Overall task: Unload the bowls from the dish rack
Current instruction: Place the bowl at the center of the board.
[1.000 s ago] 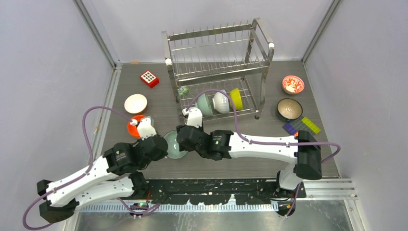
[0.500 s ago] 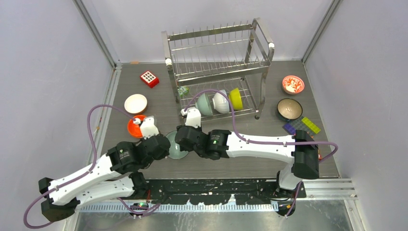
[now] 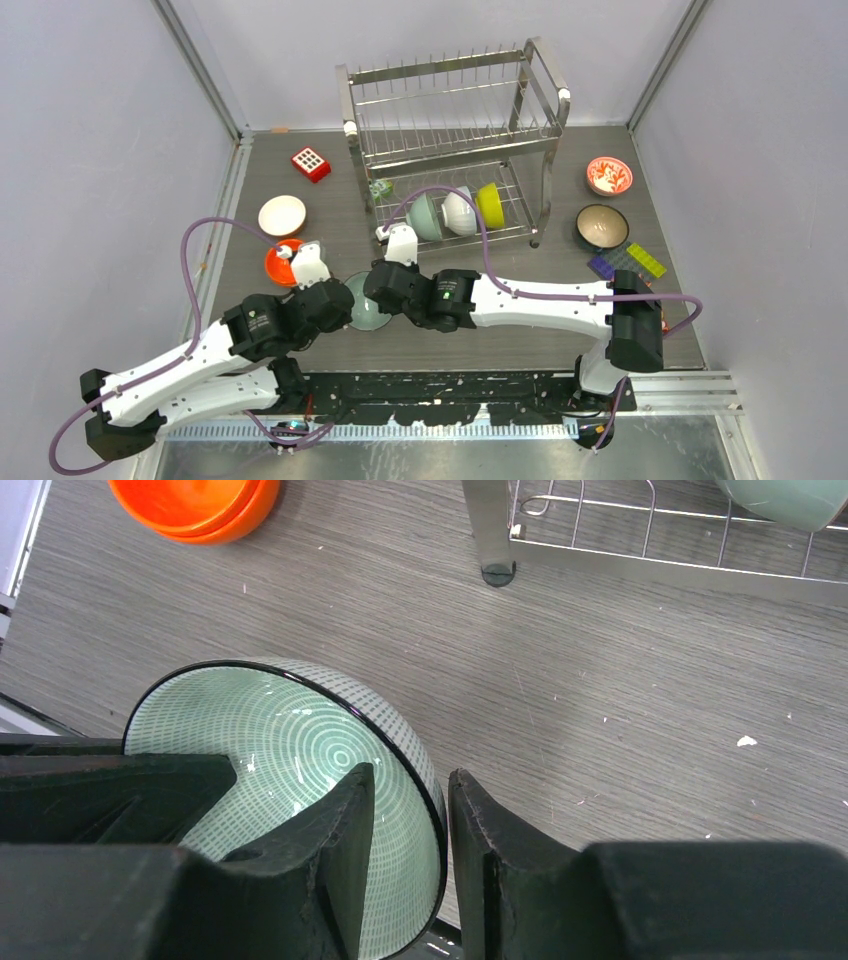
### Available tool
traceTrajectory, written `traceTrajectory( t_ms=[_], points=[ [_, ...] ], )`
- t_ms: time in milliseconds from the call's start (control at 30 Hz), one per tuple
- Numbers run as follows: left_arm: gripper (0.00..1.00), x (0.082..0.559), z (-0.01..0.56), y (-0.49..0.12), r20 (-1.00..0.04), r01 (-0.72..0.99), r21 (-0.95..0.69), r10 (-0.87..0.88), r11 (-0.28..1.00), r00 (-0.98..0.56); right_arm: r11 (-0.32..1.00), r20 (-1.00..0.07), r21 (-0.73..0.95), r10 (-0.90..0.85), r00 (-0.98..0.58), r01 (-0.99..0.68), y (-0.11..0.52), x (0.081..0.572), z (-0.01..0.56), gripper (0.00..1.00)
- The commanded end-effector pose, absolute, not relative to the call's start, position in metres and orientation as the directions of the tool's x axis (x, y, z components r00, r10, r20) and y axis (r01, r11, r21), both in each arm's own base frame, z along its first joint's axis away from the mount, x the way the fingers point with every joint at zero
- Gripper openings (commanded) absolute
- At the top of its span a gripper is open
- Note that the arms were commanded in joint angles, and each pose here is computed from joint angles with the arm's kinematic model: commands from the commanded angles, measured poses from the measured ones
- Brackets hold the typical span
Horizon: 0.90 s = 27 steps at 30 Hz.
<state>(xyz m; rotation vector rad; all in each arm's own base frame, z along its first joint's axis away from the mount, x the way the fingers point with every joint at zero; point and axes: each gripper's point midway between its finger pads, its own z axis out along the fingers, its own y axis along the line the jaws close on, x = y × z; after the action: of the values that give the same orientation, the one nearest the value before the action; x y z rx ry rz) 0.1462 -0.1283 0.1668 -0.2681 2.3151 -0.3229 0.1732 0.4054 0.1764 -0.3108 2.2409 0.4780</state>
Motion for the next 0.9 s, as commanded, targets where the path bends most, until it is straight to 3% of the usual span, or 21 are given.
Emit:
traceTrajectory(
  t_ms=[0, 100, 200, 367, 500, 567, 733, 867],
  points=[
    [0.00, 0.157, 0.187, -0.142, -0.680, -0.098, -0.405, -0.371, 0.909, -0.632, 0.886, -0.779, 0.293, 0.003, -0.627, -0.360, 0.406, 0.177, 0.202, 0.39],
    [0.00, 0.158, 0.188, -0.143, -0.679, -0.096, -0.401, -0.366, 0.911, -0.636, 0.885, -0.777, 0.292, -0.001, -0.630, -0.362, 0.406, 0.176, 0.201, 0.38],
    [0.00, 0.158, 0.188, -0.143, -0.680, -0.098, -0.399, -0.365, 0.912, -0.636, 0.884, -0.773, 0.297, 0.000, -0.635, -0.361, 0.406, 0.175, 0.200, 0.31],
    [0.00, 0.160, 0.189, -0.145, -0.682, -0.097, -0.405, -0.371, 0.909, -0.630, 0.891, -0.776, 0.277, -0.013, -0.631, -0.359, 0.400, 0.175, 0.199, 0.02],
    [0.02, 0.160, 0.189, -0.147, -0.679, -0.095, -0.407, -0.371, 0.908, -0.633, 0.892, -0.782, 0.279, -0.004, -0.623, -0.356, 0.392, 0.175, 0.204, 0.01],
    [0.17, 0.159, 0.188, -0.148, -0.679, -0.087, -0.409, -0.367, 0.908, -0.636, 0.891, -0.784, 0.282, 0.000, -0.621, -0.355, 0.387, 0.174, 0.207, 0.01],
    [0.71, 0.159, 0.192, -0.148, -0.695, -0.045, -0.420, -0.354, 0.906, -0.626, 0.911, -0.803, 0.247, 0.001, -0.596, -0.330, 0.361, 0.176, 0.220, 0.01],
    [0.88, 0.161, 0.201, -0.141, -0.736, 0.006, -0.410, -0.326, 0.912, -0.593, 0.954, -0.831, 0.144, -0.028, -0.556, -0.263, 0.311, 0.181, 0.231, 0.01]
  ],
)
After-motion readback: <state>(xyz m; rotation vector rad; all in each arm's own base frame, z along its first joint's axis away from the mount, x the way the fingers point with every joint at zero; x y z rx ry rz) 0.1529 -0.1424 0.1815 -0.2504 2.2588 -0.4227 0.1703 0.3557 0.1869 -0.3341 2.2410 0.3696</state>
